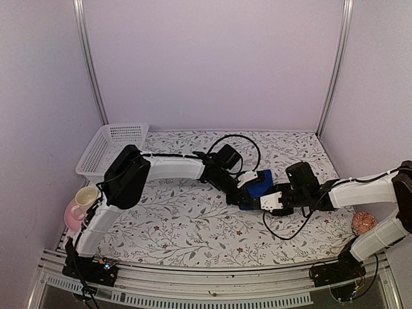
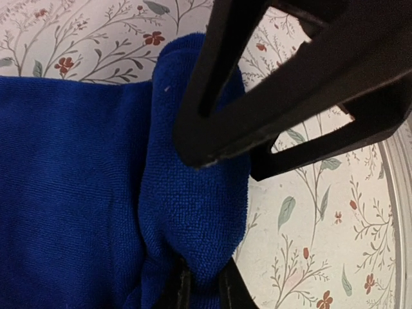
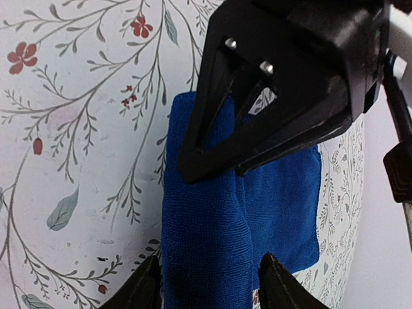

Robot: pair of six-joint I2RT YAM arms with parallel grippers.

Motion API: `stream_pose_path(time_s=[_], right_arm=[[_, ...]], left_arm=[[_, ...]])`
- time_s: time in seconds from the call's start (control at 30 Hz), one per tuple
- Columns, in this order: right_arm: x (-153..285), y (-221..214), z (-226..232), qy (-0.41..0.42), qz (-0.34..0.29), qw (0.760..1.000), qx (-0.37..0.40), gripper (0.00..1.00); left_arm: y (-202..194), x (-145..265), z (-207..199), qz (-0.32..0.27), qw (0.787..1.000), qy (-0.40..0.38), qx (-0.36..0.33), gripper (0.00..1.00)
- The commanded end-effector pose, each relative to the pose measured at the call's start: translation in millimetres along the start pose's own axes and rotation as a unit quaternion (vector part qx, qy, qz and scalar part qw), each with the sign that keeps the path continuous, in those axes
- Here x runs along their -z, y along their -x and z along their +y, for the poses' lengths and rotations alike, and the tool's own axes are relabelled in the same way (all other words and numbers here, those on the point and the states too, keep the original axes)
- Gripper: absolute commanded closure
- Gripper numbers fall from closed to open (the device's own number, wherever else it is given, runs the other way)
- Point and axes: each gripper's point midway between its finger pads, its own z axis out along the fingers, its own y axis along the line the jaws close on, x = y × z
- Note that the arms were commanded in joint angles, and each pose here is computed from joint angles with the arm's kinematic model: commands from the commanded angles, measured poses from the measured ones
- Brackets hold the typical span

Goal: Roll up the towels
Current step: Roll the towel at the center of the board.

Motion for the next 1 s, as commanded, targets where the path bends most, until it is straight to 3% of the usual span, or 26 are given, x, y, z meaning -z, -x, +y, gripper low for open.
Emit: stream_pose_path(time_s=[0.0,0.13,0.43,0.57,0.8,0.97], right_arm=[[-7.5,-12.8,1.7,-0.016,0.03,0.999,-0.012,0.49],[-9.4,-17.2,7.6,-0.01,0.037,0.999,-0.008,0.53],[-22.8,-30.1,18.9,0.012,0.066,0.998,-0.013,0.77],[-25.9,-31.4,20.6,0.021,0.071,0.997,-0.02,0.82],[-22.0,-27.9,25.1,0.06,0.058,0.996,-0.04,0.86],[-18.4,-27.3,31.1,0.109,0.049,0.991,-0.064,0.85]], left_arm=[[-62.9,-9.4,16.0,0.066,0.994,-0.014,0.087,0.95],[-63.5,-8.8,19.4,0.06,0.993,-0.027,0.102,0.94],[-62.7,-7.5,22.9,0.057,0.992,-0.03,0.107,0.87],[-59.0,-0.7,23.4,0.054,0.993,-0.023,0.101,0.75],[-35.5,34.5,30.0,0.018,0.997,0.039,0.061,0.45],[-13.2,74.3,28.6,-0.03,0.994,0.107,0.008,0.33]])
